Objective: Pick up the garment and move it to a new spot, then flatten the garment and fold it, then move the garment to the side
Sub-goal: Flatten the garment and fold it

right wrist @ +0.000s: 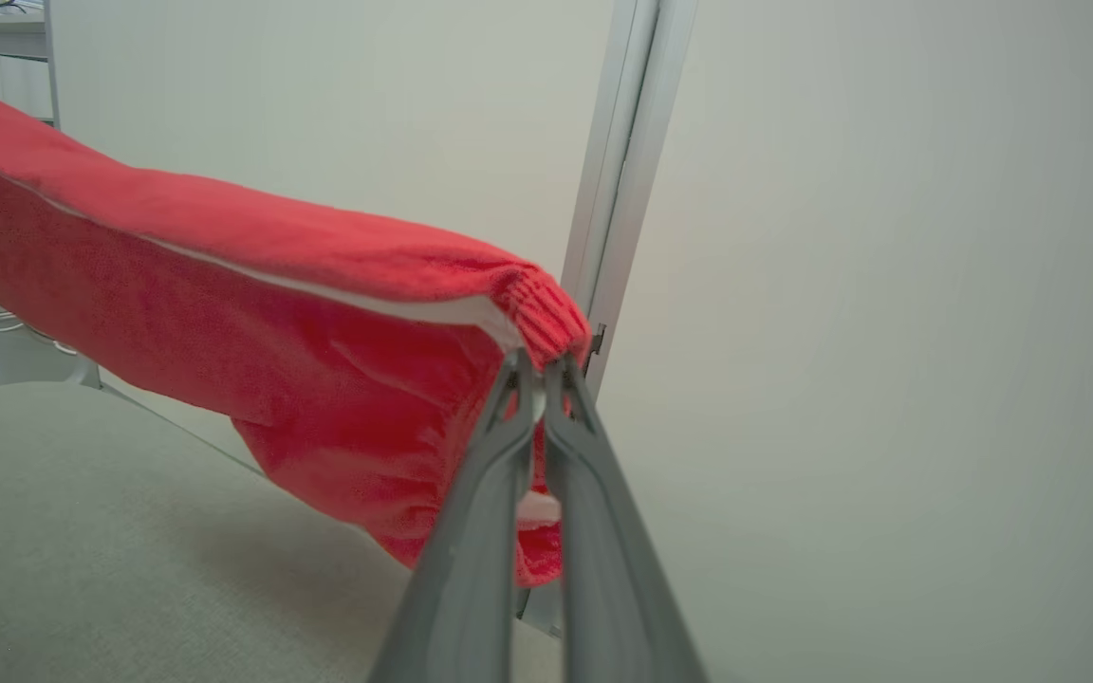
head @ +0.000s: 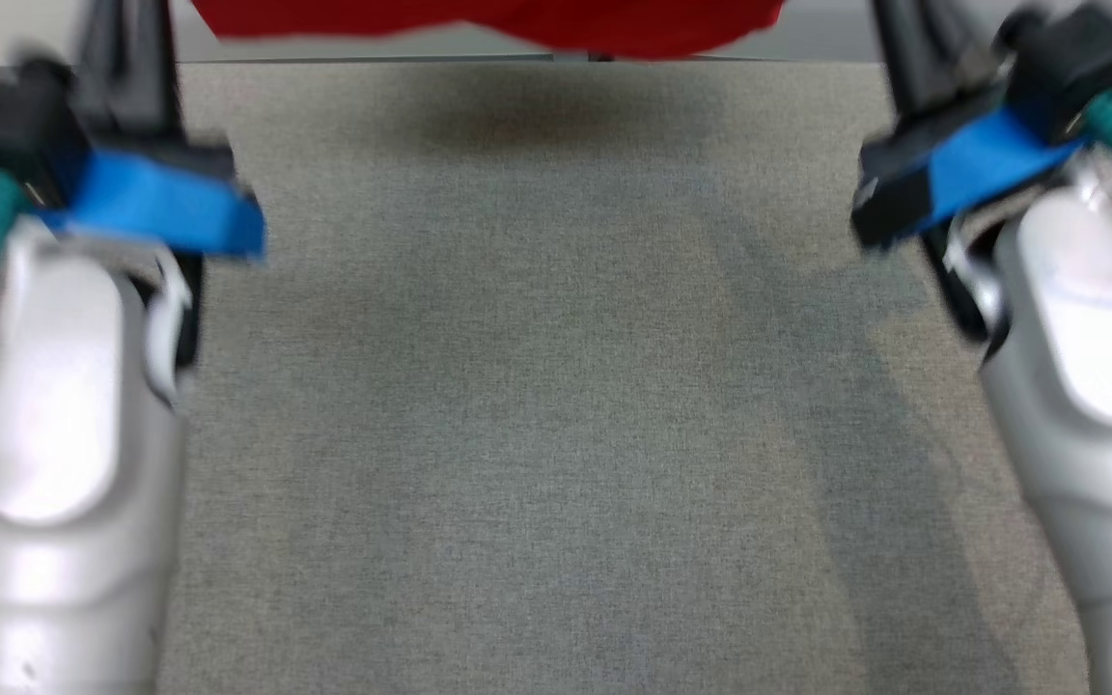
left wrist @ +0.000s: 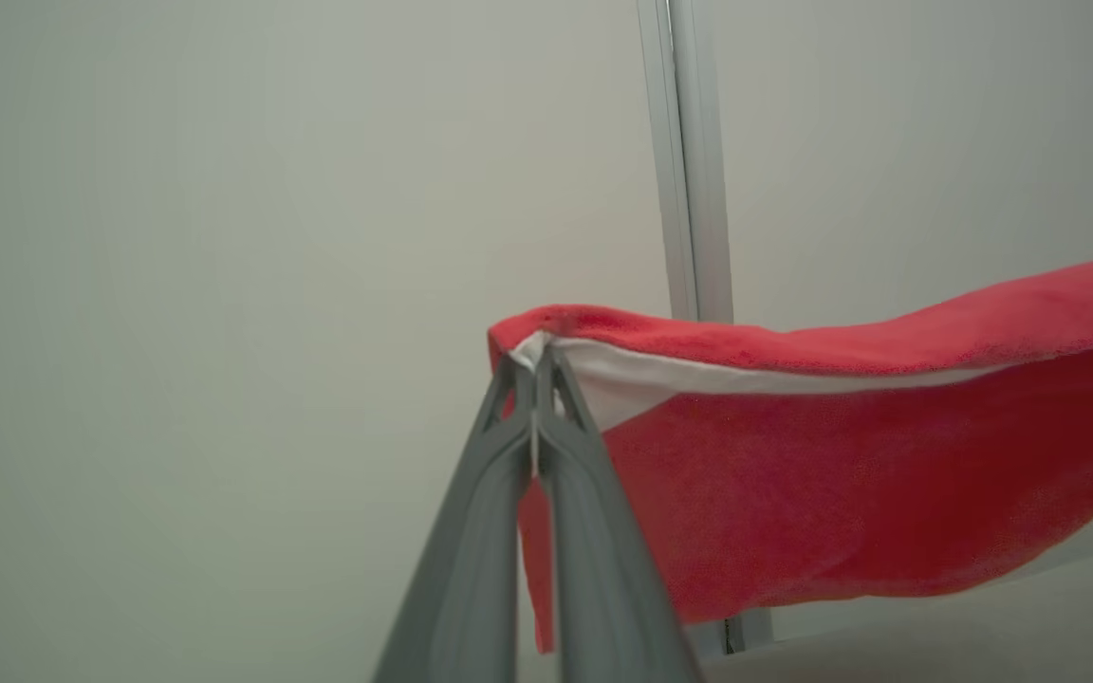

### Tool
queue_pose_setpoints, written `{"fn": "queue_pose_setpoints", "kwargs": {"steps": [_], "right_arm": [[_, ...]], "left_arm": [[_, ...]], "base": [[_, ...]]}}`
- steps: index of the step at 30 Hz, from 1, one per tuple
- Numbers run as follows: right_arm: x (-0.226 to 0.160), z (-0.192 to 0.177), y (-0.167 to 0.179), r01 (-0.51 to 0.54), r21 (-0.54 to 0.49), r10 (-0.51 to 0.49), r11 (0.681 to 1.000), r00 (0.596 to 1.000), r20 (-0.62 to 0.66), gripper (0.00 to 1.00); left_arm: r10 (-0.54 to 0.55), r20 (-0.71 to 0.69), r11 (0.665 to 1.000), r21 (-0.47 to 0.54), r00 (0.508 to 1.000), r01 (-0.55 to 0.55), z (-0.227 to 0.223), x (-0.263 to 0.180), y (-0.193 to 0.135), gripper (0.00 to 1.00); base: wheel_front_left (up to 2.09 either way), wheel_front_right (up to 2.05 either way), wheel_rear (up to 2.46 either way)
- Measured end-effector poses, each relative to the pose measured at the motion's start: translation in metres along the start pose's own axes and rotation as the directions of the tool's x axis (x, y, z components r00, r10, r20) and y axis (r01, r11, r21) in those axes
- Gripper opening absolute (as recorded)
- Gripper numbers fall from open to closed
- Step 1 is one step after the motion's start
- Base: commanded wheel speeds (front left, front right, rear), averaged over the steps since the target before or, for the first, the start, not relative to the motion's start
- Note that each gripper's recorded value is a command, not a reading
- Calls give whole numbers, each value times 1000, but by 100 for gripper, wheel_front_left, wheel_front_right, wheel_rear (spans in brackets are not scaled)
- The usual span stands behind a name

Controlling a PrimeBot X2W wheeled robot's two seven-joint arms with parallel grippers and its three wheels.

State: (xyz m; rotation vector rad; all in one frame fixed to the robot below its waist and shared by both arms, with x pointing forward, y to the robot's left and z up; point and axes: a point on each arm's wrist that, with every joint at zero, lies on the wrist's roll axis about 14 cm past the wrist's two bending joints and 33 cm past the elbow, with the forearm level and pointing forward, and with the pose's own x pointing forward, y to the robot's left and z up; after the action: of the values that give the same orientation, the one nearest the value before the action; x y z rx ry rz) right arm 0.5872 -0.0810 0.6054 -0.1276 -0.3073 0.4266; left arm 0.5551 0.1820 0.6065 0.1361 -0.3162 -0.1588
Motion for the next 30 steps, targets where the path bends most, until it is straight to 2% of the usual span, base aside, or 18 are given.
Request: {"fn": "queue_pose_setpoints", "kwargs": {"steps": [4, 7, 10, 17, 23, 30], "right_arm": [[-51, -67, 29, -17, 90, 34, 996, 980, -197, 0], [-101, -110, 53, -22, 147, 71, 989, 938, -339, 0], [-148, -136, 76, -1, 213, 96, 977, 893, -439, 0], [-215, -144, 108, 70, 315, 111, 947, 846, -522, 0], [-264, -137, 118, 127, 338, 90, 933, 825, -558, 0], [-308, -128, 125, 161, 345, 74, 925, 814, -576, 0]], "left_arm": [[12, -219, 995, -95, 976, -33, -69, -66, -16, 0], [5, -377, 982, -175, 926, -77, -113, -125, -36, 0], [-5, -505, 972, -206, 863, -115, -143, -180, -49, 0], [2, -629, 949, -243, 777, -199, -158, -259, -65, 0], [22, -704, 931, -245, 710, -272, -162, -322, -73, 0], [9, -718, 933, -245, 696, -265, -156, -358, -84, 0]], "base": [[0, 0, 0], [0, 0, 0], [0, 0, 0], [0, 0, 0], [0, 0, 0], [0, 0, 0]]}}
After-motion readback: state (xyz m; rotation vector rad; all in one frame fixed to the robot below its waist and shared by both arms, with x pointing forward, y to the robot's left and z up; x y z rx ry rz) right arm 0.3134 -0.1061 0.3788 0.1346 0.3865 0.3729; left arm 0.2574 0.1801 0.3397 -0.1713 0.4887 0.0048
